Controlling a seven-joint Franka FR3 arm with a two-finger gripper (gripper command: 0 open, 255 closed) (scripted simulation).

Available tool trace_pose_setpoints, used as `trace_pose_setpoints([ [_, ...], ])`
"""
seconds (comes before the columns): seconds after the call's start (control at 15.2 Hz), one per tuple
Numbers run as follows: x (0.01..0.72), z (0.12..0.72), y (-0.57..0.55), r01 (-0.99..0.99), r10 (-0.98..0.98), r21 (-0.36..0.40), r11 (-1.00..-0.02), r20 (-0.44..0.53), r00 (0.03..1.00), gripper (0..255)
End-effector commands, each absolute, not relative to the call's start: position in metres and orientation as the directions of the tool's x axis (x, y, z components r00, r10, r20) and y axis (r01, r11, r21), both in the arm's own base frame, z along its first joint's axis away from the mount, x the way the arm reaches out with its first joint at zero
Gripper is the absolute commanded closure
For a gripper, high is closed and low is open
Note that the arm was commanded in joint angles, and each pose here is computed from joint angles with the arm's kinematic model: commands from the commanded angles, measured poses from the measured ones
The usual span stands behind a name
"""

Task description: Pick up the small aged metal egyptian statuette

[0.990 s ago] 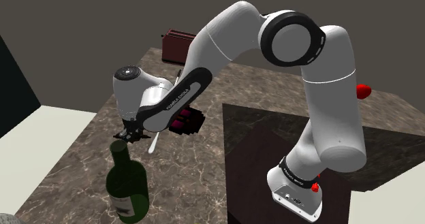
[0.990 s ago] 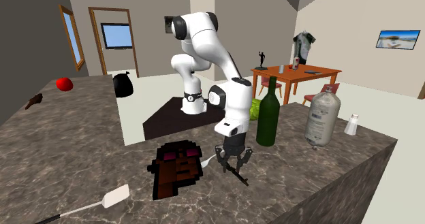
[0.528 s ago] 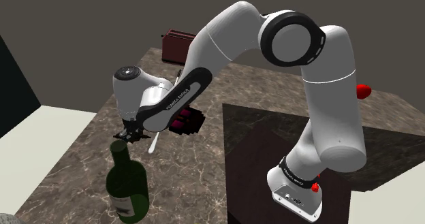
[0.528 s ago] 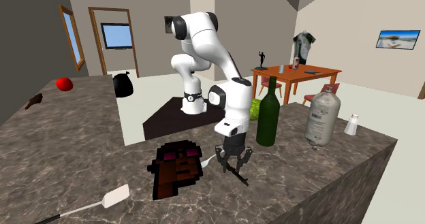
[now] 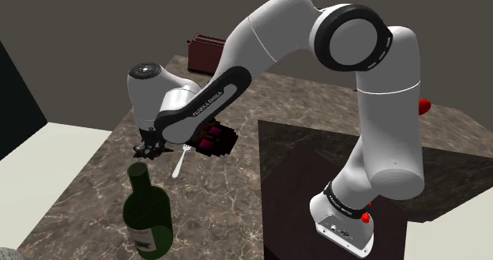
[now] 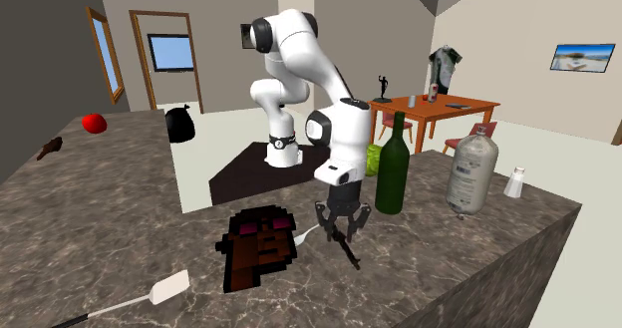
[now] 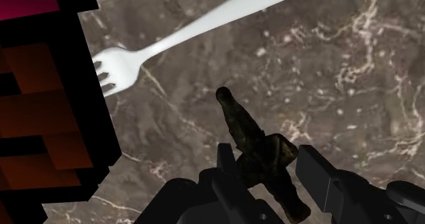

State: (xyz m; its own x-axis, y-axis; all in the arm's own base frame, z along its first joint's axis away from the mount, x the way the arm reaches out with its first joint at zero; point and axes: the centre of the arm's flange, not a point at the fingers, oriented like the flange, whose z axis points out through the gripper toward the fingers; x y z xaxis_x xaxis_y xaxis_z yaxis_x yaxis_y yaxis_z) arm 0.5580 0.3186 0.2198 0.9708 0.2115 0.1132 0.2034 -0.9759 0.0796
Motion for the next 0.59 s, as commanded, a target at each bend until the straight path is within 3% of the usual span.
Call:
trace_pose_setpoints([
  [0.0, 0.557, 0.231, 0.318, 0.203, 0.212, 0.080, -0.976, 0.113, 0.971, 255],
  [0.53, 0.557, 0.263, 0.318, 0.203, 0.212, 0.080, -0.976, 0.113, 0.971, 255],
])
